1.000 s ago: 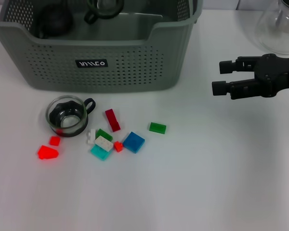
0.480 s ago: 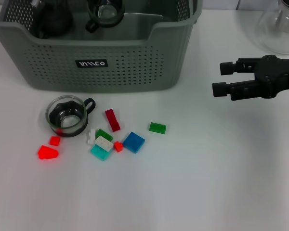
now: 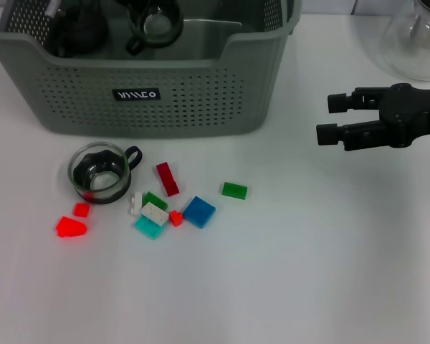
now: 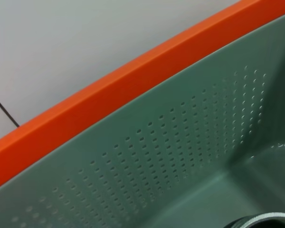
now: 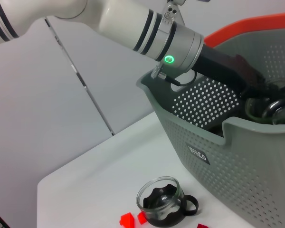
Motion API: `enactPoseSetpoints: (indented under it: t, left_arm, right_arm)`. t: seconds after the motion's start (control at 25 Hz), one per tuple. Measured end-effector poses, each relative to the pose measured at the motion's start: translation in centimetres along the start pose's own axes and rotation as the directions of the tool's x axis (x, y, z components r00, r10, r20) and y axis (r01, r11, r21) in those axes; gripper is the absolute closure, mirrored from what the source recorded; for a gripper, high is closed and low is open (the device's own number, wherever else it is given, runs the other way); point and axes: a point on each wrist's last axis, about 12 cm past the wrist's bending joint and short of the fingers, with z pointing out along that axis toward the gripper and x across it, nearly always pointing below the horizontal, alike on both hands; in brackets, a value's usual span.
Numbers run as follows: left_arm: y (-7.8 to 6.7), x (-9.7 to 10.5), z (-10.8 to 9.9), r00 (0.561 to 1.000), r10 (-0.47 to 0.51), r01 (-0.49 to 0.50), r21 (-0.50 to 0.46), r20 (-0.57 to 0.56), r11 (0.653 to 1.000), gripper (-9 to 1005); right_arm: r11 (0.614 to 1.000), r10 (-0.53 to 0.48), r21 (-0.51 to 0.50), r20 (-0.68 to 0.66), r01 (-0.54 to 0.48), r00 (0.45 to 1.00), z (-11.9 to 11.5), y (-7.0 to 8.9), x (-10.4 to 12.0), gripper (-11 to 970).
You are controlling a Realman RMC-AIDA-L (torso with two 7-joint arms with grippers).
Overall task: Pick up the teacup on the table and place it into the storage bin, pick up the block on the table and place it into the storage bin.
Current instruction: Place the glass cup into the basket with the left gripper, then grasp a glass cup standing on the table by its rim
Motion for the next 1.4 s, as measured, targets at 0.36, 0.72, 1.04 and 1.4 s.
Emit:
enactPoseSetpoints:
  t: [0.36, 0.72, 1.04, 1.4]
  left_arm:
    - [-0.1, 0.3, 0.1, 1.0, -0.007, 0.007, 0.002, 0.001, 1.0, 802]
    - [0.8, -1.8, -2.8, 0.991, -0.034, 0.038, -0.032, 0.126, 0.999, 520]
    - [1.8, -3.3, -9.7, 0.951, -0.085, 0.1, -0.037, 0.298, 0.994, 185]
    - [1.1, 1.7, -19.1, 0.826, -0.17, 0.043, 0.24, 0.537, 0.97, 160]
  right_arm:
    - [1.0, 0.0, -0.003, 0.0, 0.0, 1.0, 0.0, 0.0, 0.0, 31]
    - [1.0, -0.016, -0.001, 0.0, 0.016, 1.0, 0.0, 0.0, 0.0, 32]
    - [1.0, -0.026, 0.008, 0.013, 0.026, 1.0, -0.2, -0.1, 0.3, 32]
    - [0.999, -0.037, 0.008, 0.018, 0.037, 0.999, -0.4, -0.1, 0.5, 32]
